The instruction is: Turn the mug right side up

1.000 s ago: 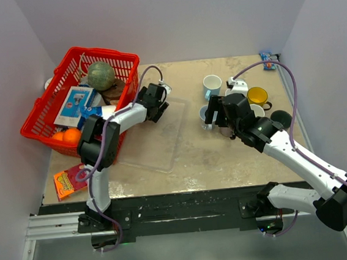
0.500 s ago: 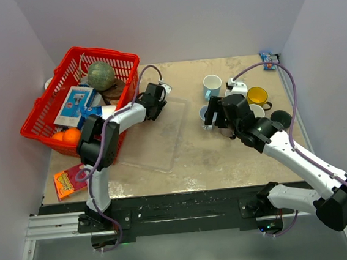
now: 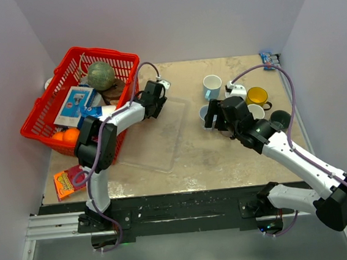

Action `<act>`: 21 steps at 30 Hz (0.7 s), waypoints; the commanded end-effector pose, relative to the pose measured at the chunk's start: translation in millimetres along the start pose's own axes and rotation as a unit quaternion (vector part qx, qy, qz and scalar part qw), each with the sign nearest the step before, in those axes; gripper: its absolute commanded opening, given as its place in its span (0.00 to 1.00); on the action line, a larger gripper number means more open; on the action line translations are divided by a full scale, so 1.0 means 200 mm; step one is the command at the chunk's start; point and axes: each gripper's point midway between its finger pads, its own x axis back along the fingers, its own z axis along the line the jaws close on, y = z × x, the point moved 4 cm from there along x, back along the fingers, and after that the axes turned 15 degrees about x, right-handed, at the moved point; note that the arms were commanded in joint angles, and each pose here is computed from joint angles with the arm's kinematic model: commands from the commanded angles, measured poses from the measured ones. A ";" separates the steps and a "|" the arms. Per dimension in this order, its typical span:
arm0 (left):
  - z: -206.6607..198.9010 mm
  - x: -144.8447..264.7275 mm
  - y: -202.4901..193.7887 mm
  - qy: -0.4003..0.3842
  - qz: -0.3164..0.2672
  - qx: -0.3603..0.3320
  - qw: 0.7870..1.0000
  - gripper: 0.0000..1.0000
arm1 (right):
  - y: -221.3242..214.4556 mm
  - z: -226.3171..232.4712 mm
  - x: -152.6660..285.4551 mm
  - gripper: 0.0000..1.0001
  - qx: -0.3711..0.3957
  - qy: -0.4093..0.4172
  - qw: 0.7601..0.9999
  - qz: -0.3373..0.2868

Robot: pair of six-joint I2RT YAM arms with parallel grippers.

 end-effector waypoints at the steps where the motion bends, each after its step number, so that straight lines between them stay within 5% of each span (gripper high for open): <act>1: 0.00 0.08 0.16 -0.016 -0.040 0.038 0.998 0.53 | 0.03 0.02 0.00 0.80 -0.014 0.011 1.000 -0.012; 11: -0.01 0.08 0.18 -0.017 -0.047 0.057 0.997 0.28 | 0.01 0.02 -0.01 0.79 -0.014 0.011 1.000 -0.007; 15: -0.02 0.06 0.16 -0.014 -0.041 0.060 0.997 0.00 | 0.02 0.02 0.00 0.79 -0.015 0.013 1.000 -0.010; 21: -0.02 0.06 0.14 -0.009 -0.027 0.080 0.996 0.00 | 0.03 0.04 0.02 0.79 -0.015 0.035 0.999 -0.013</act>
